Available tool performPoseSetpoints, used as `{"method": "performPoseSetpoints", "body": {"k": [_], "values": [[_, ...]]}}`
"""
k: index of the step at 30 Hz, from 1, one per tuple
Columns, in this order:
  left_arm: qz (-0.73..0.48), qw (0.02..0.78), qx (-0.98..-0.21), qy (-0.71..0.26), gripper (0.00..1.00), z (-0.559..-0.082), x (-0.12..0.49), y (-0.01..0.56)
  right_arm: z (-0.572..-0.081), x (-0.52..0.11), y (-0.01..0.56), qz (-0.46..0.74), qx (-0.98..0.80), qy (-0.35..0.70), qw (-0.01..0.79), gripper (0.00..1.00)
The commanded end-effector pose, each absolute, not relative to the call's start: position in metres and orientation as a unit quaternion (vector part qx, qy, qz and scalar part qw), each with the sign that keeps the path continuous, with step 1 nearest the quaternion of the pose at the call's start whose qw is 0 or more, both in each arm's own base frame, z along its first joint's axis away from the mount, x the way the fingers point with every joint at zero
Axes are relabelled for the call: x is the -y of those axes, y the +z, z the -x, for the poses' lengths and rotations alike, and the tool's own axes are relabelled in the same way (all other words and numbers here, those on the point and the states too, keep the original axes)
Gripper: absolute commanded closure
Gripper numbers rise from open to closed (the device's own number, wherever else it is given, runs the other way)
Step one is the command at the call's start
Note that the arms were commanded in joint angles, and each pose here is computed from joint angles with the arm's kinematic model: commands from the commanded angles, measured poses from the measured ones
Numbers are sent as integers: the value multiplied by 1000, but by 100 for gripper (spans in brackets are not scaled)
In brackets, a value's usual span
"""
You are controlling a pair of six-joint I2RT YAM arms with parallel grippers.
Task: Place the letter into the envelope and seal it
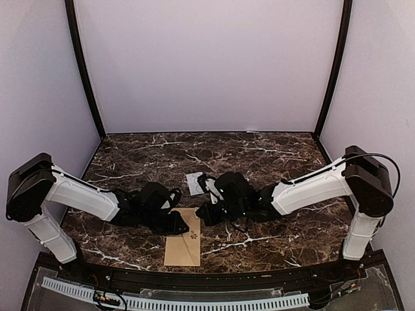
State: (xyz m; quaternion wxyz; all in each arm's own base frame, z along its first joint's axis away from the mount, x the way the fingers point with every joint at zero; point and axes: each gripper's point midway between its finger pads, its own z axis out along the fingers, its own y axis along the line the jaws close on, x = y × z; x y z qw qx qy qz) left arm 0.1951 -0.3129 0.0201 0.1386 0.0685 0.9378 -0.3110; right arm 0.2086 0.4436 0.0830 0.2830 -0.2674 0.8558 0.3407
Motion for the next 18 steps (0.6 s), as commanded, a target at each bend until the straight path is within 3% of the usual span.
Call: {"method": "performPoseSetpoints", "body": {"k": [1, 18], "values": [[-67, 74, -961, -259, 87, -168, 287, -21, -206, -452, 89, 267, -850, 356, 282, 100], [-71, 61, -959, -267, 94, -165, 292, -29, -179, -450, 63, 281, -869, 336, 232, 100]]}}
